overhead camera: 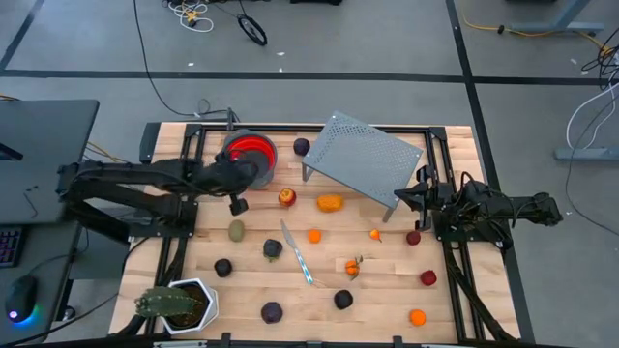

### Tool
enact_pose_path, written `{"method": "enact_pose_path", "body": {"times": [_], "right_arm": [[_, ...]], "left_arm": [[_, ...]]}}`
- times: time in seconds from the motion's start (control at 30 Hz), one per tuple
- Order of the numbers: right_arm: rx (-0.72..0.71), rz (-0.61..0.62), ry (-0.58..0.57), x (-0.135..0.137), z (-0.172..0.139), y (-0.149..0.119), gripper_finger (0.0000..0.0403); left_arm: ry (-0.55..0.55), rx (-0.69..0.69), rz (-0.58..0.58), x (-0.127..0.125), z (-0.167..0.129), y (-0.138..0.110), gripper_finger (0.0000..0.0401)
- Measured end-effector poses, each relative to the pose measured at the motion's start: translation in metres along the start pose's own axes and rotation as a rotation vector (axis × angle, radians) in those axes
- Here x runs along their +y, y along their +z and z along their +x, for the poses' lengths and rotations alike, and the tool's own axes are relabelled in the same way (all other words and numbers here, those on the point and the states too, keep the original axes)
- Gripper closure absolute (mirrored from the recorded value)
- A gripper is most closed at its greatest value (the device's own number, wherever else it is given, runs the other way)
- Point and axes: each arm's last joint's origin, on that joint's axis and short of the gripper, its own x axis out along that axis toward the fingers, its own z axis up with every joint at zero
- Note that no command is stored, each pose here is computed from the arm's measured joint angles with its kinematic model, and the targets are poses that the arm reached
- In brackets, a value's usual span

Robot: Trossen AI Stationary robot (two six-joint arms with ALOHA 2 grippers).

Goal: Pick & Place Fruit
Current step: Put the red strainer bowl on the shelf

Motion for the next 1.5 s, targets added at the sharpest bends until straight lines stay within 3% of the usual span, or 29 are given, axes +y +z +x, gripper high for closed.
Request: {"method": "enact_pose_path", "body": {"times": [0.13, 0.33, 0.47, 0.63, 0.83, 1.33, 1.5], "right_arm": [[0.030, -0.004, 0.004, 0.000, 0.000, -0.003, 0.0388], [0.050, -0.008, 0.006, 0.000, 0.000, -0.005, 0.0387], [0.055, -0.031, 0.008, 0.001, 0.000, -0.005, 0.0387], [0.078, -0.049, 0.012, 0.001, 0.000, -0.008, 0.0387], [0.131, -0.067, 0.017, 0.001, -0.001, -0.013, 0.0387], [0.159, -0.055, 0.019, 0.001, 0.000, -0.015, 0.0387], [0.158, -0.055, 0.018, 0.001, 0.000, -0.015, 0.0387]], "left_arm": [[0.020, 0.197, 0.043, -0.002, 0.002, 0.011, 0.0351], [-0.020, 0.402, 0.147, -0.009, 0.020, 0.001, 0.0267], [0.016, 0.446, 0.187, -0.006, 0.032, -0.004, 0.0215], [0.055, 0.414, 0.143, 0.009, 0.041, 0.002, 0.0179], [-0.055, 0.410, 0.081, 0.025, 0.050, 0.004, 0.0166], [-0.122, 0.623, 0.158, 0.034, 0.097, -0.008, 0.0170], [-0.122, 0.633, 0.178, 0.032, 0.107, -0.011, 0.0175]]}}
